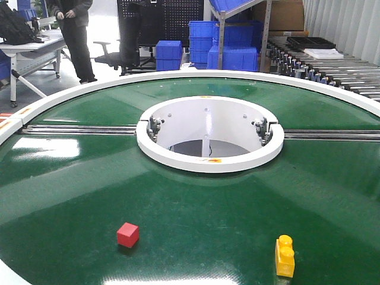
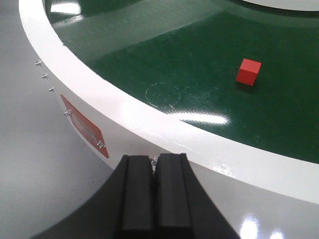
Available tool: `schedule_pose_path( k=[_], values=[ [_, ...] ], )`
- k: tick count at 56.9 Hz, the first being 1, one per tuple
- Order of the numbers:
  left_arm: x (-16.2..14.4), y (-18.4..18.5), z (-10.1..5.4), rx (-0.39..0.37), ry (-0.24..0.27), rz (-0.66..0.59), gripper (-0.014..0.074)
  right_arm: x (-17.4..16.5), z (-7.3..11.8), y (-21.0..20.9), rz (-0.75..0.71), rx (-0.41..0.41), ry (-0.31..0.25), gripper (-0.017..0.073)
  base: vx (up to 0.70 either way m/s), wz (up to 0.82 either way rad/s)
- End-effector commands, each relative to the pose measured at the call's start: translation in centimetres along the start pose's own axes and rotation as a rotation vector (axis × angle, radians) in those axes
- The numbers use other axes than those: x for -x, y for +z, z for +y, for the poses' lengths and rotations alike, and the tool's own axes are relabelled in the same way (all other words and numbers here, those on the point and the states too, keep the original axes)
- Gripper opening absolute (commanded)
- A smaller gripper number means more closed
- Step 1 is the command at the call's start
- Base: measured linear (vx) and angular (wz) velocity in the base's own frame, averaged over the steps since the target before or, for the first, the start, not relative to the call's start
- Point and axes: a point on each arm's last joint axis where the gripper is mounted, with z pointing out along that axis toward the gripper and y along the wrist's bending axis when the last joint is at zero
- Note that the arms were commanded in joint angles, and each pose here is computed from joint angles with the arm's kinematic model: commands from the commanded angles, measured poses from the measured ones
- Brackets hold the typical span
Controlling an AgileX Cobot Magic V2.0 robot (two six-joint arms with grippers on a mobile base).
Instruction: Pick red and yellow blocks into blue bin
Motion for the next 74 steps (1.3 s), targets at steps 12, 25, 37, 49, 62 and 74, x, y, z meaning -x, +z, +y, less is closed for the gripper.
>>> schedule_pose_path(
  k=[12, 25, 37, 49, 62, 74],
  values=[
    [1.2, -0.3, -0.2, -0.018, -0.005, -0.078, 0.0477, 1.6, -0.1, -0.4, -0.091, -0.007, -0.041, 0.0513, 0.0, 0.0],
    [1.6, 0.4, -1.4, -0.142, 0.069, -0.075, 0.0675, 3.0, 1.0, 0.3, -0.102, 0.075, -0.101, 0.0711, 0.0, 0.0],
    [1.7, 1.6, -2.3, -0.201, 0.111, -0.014, 0.064, 6.4, 3.4, 4.7, 0.053, 0.142, -0.15, 0.0674, 0.0, 0.0],
    [1.6, 1.7, -2.3, -0.201, 0.112, -0.006, 0.0566, 10.4, 4.7, 12.2, 0.248, 0.106, 0.002, 0.0643, 0.0, 0.0],
    [1.6, 1.7, -2.3, -0.2, 0.113, -0.001, 0.0516, 12.6, 5.8, 20.8, 0.461, 0.074, 0.06, 0.0626, 0.0, 0.0],
    [1.5, 1.7, -2.3, -0.199, 0.114, 0.011, 0.0515, 13.2, 7.0, 26.8, 0.575, 0.081, 0.0, 0.0593, 0.0, 0.0]
  ],
)
